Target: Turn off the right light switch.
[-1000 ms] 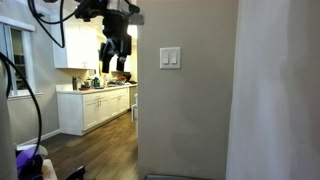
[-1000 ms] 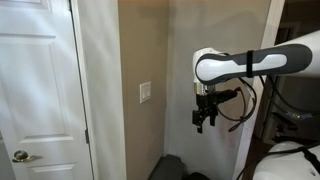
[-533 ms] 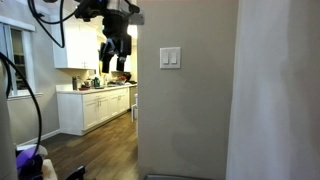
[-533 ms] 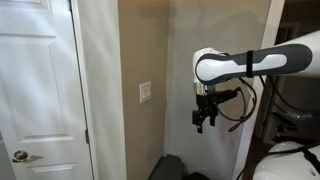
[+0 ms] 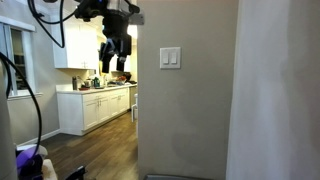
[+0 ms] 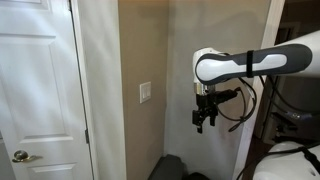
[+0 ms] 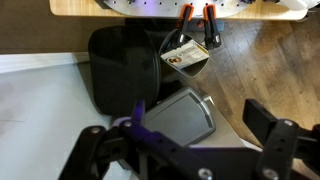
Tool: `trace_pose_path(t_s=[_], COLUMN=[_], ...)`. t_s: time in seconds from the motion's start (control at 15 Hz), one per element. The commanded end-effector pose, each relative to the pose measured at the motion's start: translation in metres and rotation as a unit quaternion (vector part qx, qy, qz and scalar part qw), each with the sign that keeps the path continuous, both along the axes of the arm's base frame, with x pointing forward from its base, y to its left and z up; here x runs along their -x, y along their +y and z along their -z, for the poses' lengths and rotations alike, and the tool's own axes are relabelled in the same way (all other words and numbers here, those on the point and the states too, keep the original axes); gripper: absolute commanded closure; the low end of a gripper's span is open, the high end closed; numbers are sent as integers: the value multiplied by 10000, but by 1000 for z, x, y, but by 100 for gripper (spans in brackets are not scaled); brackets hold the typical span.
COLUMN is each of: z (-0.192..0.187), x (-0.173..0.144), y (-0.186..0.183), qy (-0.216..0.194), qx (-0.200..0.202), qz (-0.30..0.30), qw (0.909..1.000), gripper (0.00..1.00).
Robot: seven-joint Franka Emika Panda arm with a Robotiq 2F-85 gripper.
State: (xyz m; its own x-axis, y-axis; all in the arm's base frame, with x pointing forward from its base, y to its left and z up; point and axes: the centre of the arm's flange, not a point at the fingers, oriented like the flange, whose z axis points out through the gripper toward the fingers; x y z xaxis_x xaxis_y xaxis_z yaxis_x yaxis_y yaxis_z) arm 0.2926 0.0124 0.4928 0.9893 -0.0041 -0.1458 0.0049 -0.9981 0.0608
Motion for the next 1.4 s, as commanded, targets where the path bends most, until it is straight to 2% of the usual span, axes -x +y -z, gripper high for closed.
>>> trace_pose_path(t_s=[0.0, 1.0, 1.33], z=[0, 0, -8], x=[0, 0, -28], y=[0, 0, 5], qy=[0, 0, -54], qx=[0, 0, 124], qz=[0, 0, 45], qw=[10000, 10000, 9999], gripper=[0, 0, 0])
